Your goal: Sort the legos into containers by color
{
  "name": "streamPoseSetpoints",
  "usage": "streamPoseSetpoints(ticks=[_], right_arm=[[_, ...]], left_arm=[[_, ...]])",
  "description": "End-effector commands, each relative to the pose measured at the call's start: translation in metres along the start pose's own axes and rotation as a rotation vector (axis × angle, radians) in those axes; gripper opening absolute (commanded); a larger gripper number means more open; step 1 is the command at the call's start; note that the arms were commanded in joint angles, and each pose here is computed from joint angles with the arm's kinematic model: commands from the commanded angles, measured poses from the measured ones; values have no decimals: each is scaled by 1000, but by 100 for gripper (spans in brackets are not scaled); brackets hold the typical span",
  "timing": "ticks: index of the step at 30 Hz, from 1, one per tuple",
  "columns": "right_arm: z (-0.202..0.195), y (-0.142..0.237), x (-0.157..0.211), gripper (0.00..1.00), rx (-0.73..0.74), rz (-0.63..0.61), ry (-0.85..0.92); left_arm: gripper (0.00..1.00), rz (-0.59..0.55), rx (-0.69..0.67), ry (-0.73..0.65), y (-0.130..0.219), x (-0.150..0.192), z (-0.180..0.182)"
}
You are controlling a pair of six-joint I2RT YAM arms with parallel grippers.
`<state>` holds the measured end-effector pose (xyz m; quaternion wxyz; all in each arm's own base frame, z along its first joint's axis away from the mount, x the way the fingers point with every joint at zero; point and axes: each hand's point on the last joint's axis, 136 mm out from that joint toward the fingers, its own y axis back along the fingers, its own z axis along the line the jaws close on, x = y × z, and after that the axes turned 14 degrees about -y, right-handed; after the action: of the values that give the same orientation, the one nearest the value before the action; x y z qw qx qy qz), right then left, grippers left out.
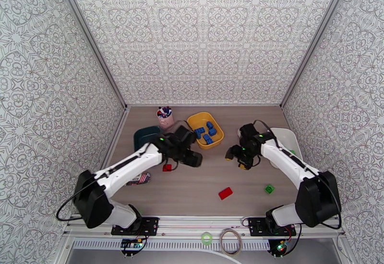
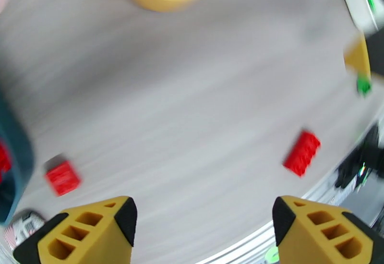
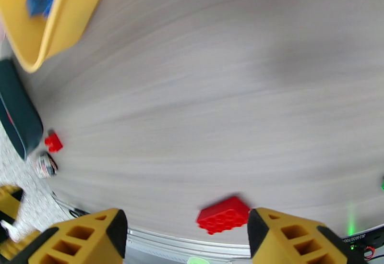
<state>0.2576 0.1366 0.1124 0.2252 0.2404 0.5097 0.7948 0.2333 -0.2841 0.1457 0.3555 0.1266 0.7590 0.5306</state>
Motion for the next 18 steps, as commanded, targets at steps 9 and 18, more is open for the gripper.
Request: streamPoseSetpoints(ticks=[9, 18], right_arm=[[-51, 29, -15, 71, -54, -22, -188], [-72, 40, -17, 71, -63, -29, -244]], left_arm=[[77, 88, 108, -371, -61, 6, -115], [77, 157, 106, -480, -101, 28, -154]])
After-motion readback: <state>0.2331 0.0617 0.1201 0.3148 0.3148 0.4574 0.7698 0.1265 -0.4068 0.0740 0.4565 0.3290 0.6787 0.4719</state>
